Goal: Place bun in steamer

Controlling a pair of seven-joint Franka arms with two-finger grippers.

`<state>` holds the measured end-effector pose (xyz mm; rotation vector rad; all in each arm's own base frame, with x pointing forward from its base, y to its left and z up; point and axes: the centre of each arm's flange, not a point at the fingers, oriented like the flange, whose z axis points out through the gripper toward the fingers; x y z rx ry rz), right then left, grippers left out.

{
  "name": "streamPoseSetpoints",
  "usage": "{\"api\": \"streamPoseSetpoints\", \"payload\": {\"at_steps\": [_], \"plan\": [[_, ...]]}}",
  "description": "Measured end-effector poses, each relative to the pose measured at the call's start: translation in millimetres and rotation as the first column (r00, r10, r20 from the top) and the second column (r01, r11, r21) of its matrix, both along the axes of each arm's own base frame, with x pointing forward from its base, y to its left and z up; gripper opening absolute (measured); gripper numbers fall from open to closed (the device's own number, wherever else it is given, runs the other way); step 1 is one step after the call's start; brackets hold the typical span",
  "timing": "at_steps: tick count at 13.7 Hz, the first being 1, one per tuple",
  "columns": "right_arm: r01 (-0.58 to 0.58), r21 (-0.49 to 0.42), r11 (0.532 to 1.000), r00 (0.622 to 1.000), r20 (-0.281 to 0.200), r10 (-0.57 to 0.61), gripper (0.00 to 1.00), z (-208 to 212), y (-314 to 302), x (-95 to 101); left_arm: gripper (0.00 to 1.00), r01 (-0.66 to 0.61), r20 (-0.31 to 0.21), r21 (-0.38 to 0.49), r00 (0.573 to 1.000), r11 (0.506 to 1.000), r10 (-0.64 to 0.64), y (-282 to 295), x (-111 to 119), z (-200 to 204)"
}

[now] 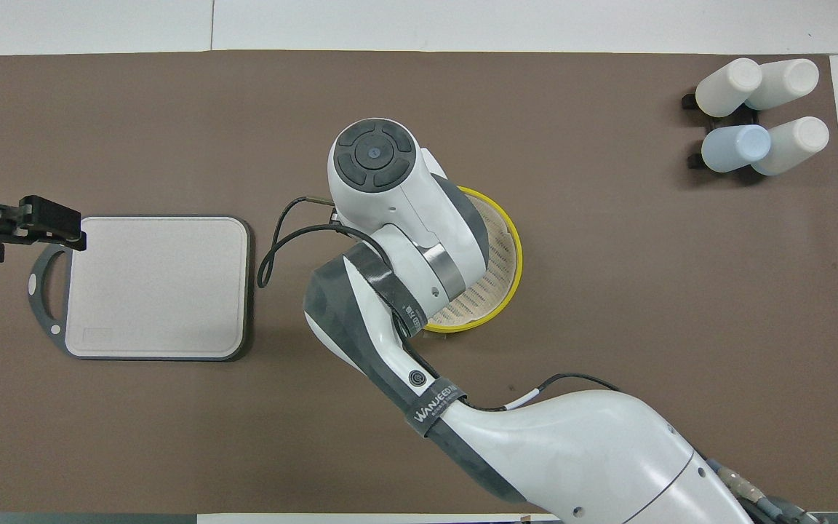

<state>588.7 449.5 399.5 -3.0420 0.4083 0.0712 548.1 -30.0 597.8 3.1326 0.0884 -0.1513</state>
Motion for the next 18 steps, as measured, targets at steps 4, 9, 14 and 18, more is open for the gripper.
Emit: {"api": "streamPoseSetpoints", "payload": {"at_steps": [4,9,14,18], "plan": [[0.000,-0.002,1.000,1.000,-0.002,0.000,0.08,-1,0,-0.4,1.00,0.007,0.008,0.000,1.000,1.000,-0.007,-4,1,0],[0.004,-0.001,1.000,1.000,0.002,-0.004,0.60,3,-3,0.3,1.00,0.009,0.009,-0.001,1.000,1.000,-0.009,-5,1,-1],[-0.039,0.011,0.999,0.998,0.041,0.039,1.00,64,-57,20.5,1.00,0.012,0.009,-0.001,1.000,1.000,-0.012,-6,1,-1],[-0.238,-0.037,0.971,0.967,0.085,0.240,1.00,140,-172,45.0,1.00,0.012,0.009,-0.001,1.000,1.000,-0.012,-6,1,-1]]}}
